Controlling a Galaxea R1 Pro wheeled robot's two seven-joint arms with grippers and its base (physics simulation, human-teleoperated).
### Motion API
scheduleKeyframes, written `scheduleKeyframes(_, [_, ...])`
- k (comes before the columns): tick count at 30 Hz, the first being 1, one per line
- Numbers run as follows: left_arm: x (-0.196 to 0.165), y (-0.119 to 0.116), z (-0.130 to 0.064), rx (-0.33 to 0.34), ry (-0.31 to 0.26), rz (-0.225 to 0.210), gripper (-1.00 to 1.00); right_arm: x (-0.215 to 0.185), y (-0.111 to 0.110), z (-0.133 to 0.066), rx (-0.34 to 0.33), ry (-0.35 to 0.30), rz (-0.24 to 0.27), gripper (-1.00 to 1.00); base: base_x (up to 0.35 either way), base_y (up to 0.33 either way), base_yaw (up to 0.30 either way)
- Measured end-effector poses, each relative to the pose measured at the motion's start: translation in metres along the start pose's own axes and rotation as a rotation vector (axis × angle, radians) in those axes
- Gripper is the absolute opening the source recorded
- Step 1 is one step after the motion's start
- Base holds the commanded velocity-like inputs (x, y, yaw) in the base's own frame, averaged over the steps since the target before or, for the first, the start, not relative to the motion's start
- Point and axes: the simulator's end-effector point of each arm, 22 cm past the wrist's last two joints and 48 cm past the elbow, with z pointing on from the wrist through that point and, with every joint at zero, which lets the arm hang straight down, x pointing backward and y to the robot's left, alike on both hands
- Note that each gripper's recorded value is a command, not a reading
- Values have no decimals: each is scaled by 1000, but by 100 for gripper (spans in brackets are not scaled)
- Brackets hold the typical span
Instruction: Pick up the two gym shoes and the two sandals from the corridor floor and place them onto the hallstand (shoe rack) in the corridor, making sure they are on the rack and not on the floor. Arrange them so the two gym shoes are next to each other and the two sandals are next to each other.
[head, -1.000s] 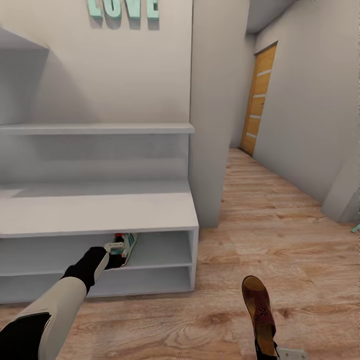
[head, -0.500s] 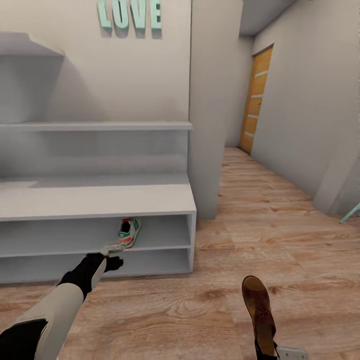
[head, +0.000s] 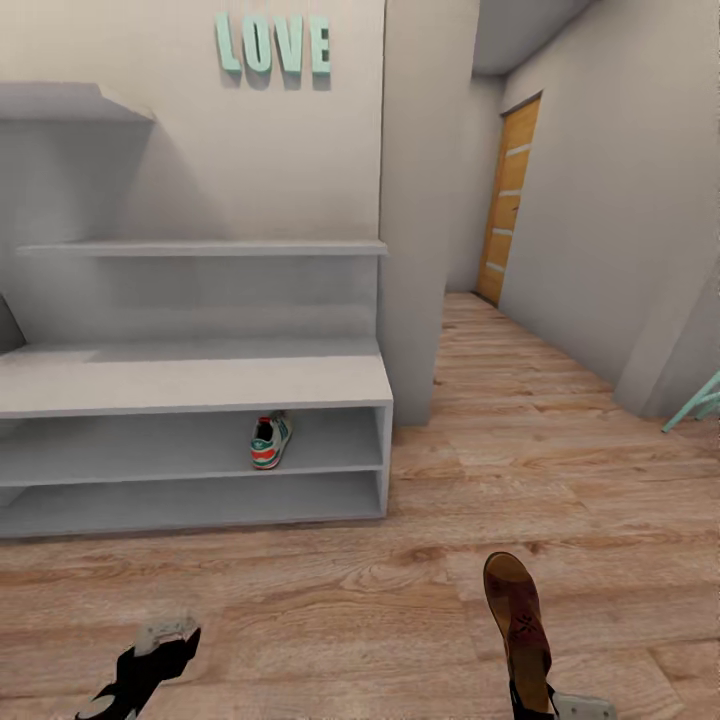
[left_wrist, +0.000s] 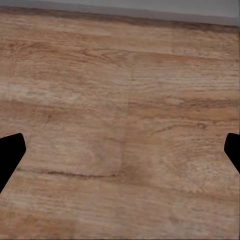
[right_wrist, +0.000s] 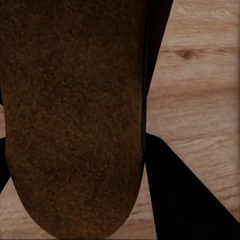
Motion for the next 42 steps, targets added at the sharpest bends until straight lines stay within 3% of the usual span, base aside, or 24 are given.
scheduleKeyframes(4, [34,7,-20,0,-36,23,100,0,0,0,-1,1,-1,-100,-19,3,0])
scheduleKeyframes(14, [72,8,-36,2,5,27,100,0,1,0,-1,0,1,-100,-2,0,0])
scheduleKeyframes(42, [69,11,-37,-1,-10,31,100,6,-1,-2,5,13,2,-100,-14,271,0])
